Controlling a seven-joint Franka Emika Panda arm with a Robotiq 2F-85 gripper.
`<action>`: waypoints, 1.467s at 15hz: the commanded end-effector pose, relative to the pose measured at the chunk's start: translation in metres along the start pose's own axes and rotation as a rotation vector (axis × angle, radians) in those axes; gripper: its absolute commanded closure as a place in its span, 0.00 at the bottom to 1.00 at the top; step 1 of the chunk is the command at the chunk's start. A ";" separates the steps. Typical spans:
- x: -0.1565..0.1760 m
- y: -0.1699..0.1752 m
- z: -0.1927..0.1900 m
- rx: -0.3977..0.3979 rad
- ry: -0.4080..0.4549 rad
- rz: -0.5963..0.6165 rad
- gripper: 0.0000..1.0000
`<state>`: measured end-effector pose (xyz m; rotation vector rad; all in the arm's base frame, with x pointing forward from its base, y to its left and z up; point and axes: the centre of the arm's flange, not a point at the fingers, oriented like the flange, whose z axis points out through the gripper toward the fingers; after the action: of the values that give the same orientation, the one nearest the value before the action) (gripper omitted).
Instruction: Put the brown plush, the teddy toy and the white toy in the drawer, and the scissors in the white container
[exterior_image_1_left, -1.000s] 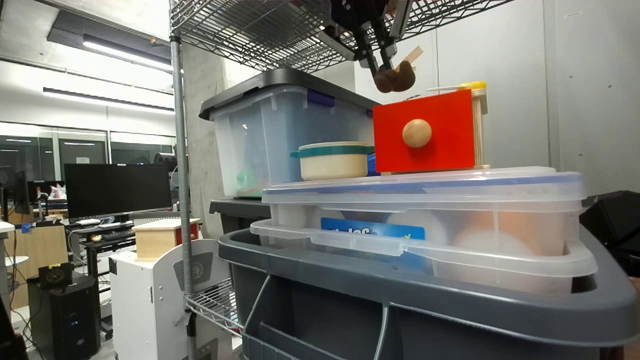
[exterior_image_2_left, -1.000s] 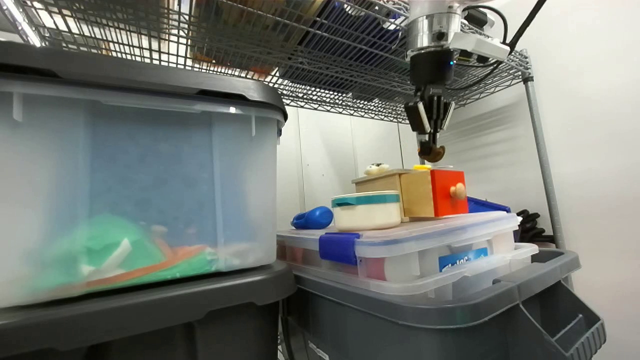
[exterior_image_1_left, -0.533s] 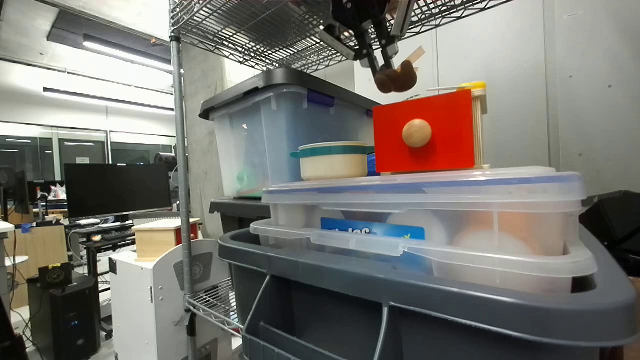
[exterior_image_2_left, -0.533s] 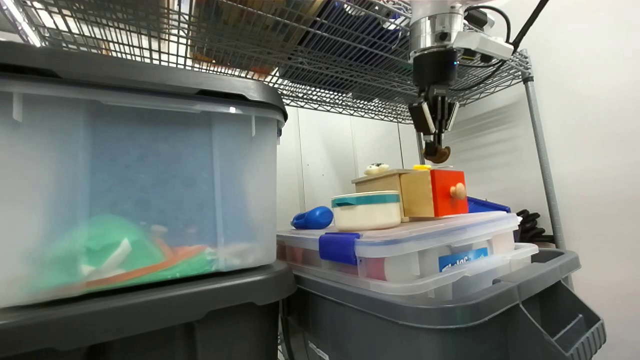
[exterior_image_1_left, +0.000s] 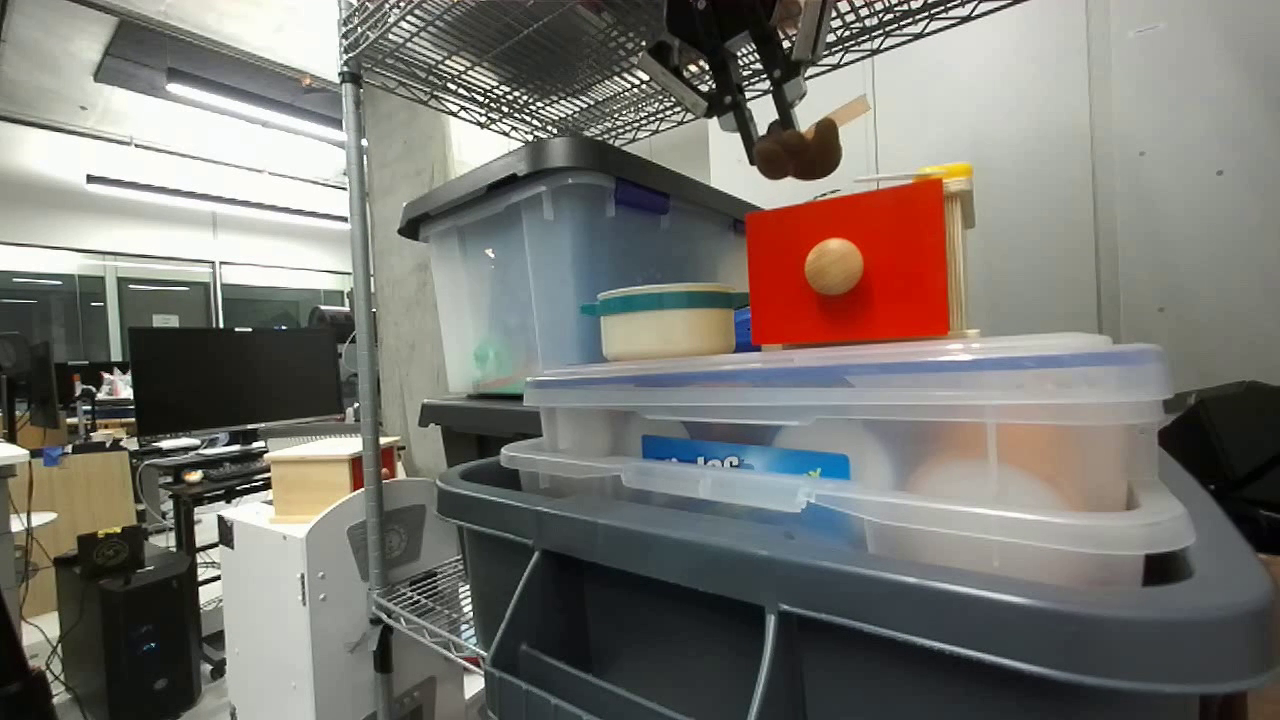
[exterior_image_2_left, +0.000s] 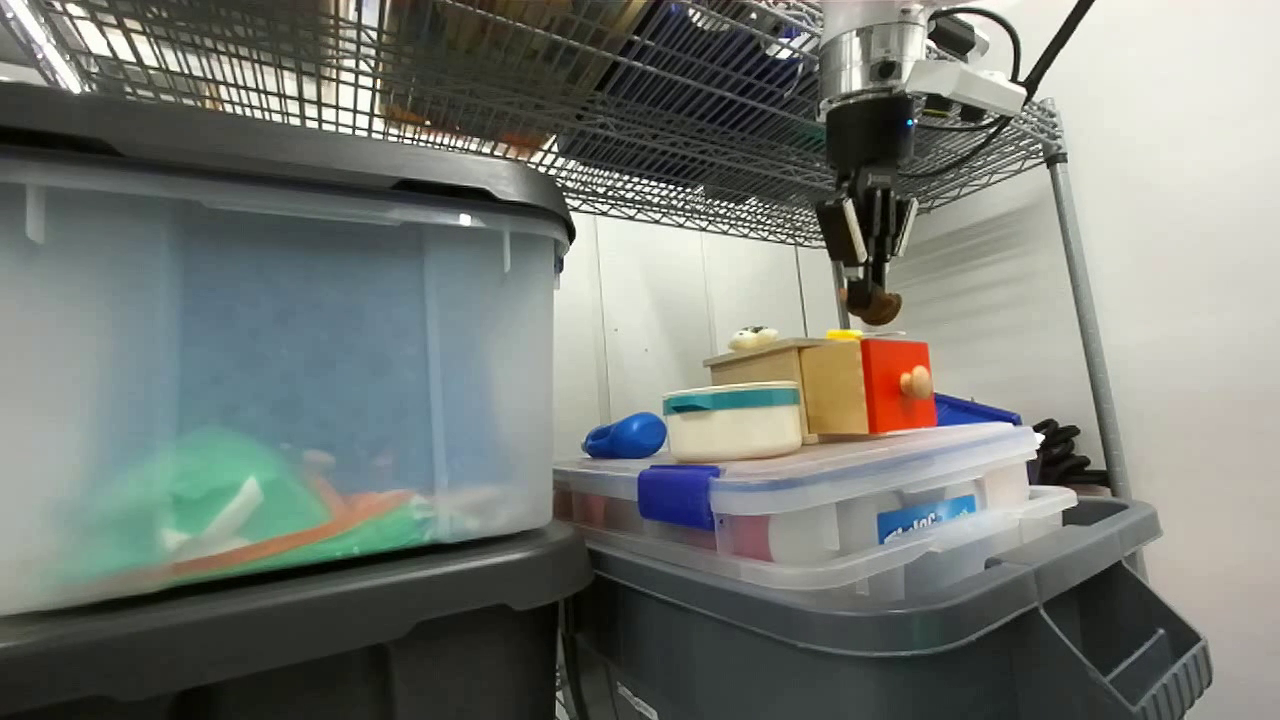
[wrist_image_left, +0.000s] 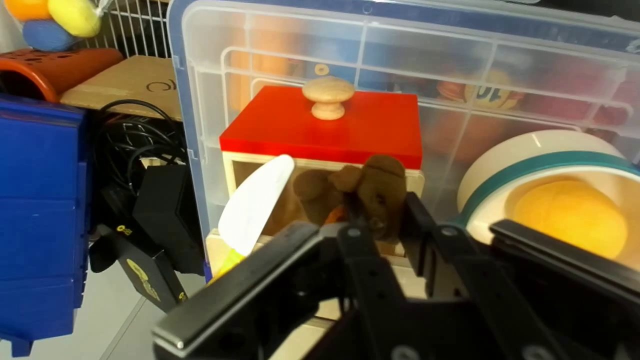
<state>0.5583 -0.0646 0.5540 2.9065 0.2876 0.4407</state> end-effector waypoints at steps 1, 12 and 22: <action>0.008 0.005 -0.008 -0.018 -0.006 0.001 0.46; 0.012 0.009 -0.021 -0.031 0.021 0.005 0.00; 0.016 0.010 -0.027 -0.033 0.031 0.006 0.00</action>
<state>0.5626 -0.0657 0.5763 2.8785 0.2845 0.4962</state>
